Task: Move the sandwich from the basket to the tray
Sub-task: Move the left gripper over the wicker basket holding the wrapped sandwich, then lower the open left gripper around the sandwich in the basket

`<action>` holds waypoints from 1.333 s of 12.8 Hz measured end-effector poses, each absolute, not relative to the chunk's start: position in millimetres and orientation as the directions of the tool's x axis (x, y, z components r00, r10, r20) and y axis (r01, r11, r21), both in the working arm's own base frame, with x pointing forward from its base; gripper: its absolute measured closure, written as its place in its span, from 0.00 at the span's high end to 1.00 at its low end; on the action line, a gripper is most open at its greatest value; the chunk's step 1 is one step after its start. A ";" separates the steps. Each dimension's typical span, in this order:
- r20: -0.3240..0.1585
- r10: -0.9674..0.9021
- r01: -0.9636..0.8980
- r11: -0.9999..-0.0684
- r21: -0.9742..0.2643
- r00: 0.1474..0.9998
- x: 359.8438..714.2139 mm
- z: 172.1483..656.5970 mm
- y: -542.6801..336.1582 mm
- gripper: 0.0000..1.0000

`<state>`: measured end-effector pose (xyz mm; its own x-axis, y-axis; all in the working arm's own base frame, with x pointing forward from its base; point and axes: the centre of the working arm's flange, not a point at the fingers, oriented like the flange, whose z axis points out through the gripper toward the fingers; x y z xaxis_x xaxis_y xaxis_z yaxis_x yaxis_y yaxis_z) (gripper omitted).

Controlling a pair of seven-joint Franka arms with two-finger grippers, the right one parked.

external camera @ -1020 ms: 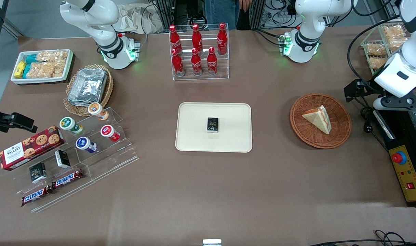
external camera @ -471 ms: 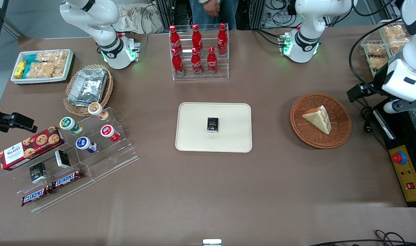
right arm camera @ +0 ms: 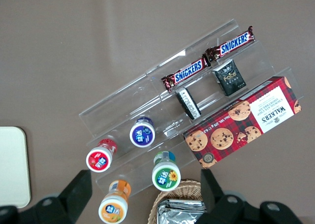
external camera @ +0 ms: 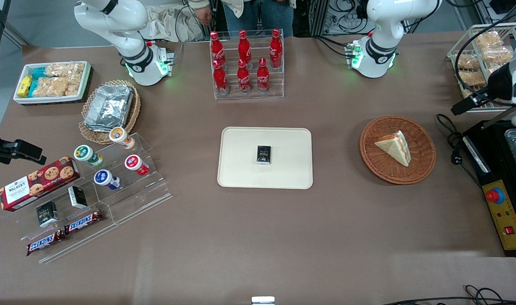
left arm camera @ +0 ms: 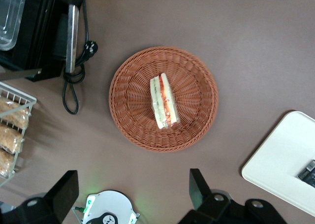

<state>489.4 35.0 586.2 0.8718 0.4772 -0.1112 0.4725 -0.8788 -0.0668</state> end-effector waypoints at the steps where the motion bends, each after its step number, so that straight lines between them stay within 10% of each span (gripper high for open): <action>1: -0.103 0.518 0.514 -0.855 -0.068 0.849 481.4 583.4 36.0 1.00; 7: -0.025 0.605 0.603 -0.796 -0.050 0.796 449.4 549.3 25.6 1.00; 17: -0.043 0.661 0.657 -0.750 -0.077 0.749 447.7 432.9 -0.4 1.00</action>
